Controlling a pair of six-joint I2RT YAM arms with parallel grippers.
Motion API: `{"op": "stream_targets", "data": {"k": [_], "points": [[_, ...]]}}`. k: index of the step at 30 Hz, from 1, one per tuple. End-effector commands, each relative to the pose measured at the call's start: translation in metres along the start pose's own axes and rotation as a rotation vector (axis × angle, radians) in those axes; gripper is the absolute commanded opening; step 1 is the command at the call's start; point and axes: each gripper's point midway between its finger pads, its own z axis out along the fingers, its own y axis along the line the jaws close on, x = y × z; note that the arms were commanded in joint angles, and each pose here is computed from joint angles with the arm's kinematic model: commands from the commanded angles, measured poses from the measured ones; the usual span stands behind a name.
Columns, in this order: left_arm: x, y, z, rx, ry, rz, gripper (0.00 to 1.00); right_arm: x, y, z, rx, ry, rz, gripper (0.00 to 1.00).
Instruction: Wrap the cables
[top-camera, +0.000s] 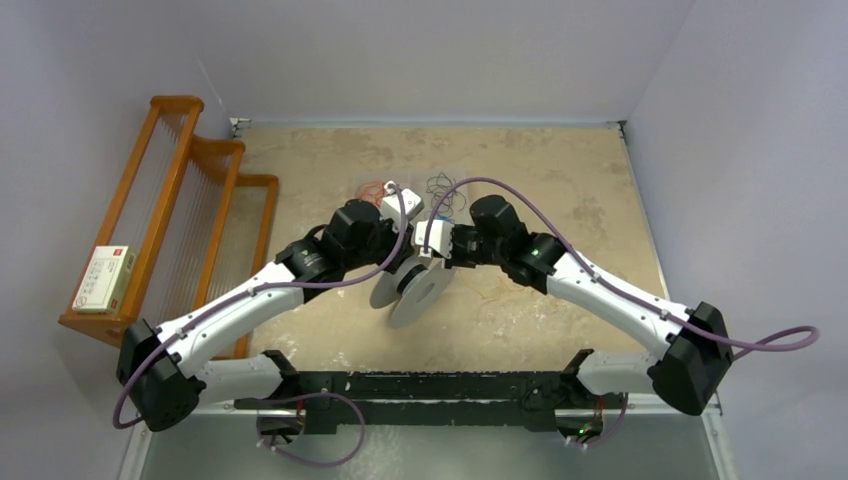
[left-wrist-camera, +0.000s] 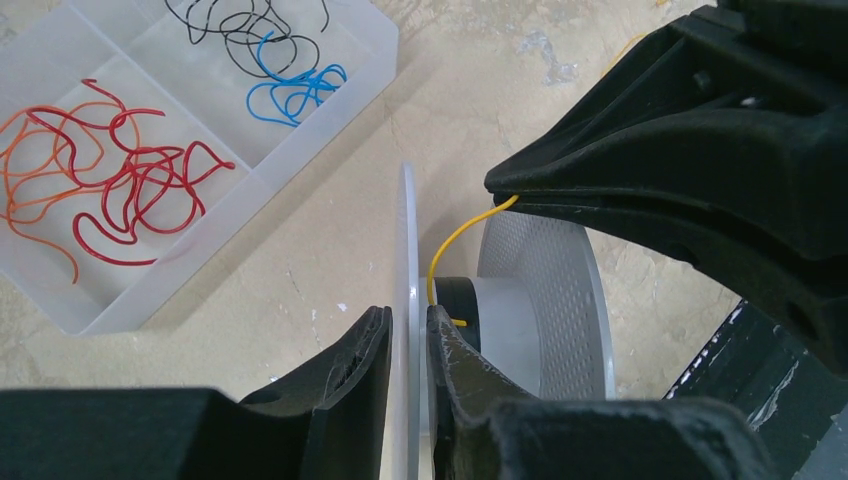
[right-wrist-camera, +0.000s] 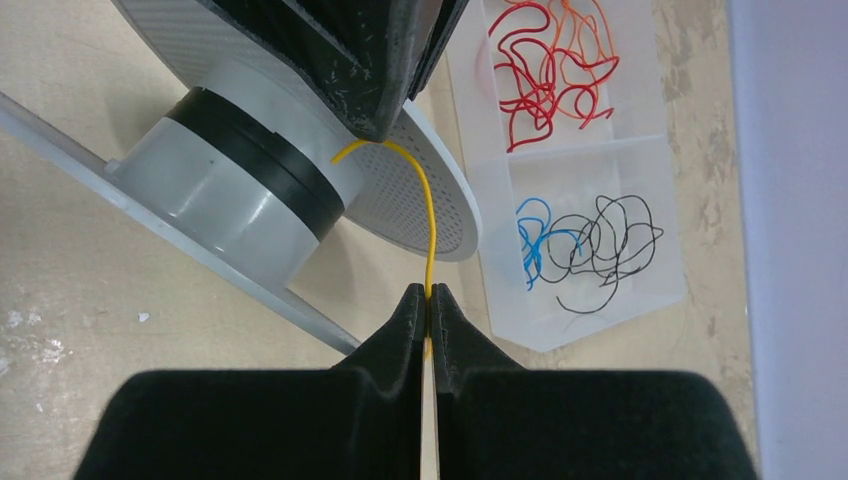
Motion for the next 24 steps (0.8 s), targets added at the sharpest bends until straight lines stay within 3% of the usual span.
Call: {"op": "stream_targets", "data": {"k": [1,24], "points": [[-0.019,-0.001,-0.006,0.014,-0.082,-0.021,0.19,-0.024,-0.017,-0.002,0.044,-0.061,-0.011,0.00],[0.001,-0.010,0.006,0.076,0.011,-0.029,0.16,-0.049,-0.009,0.012,0.004,-0.197,-0.008,0.00]]}}
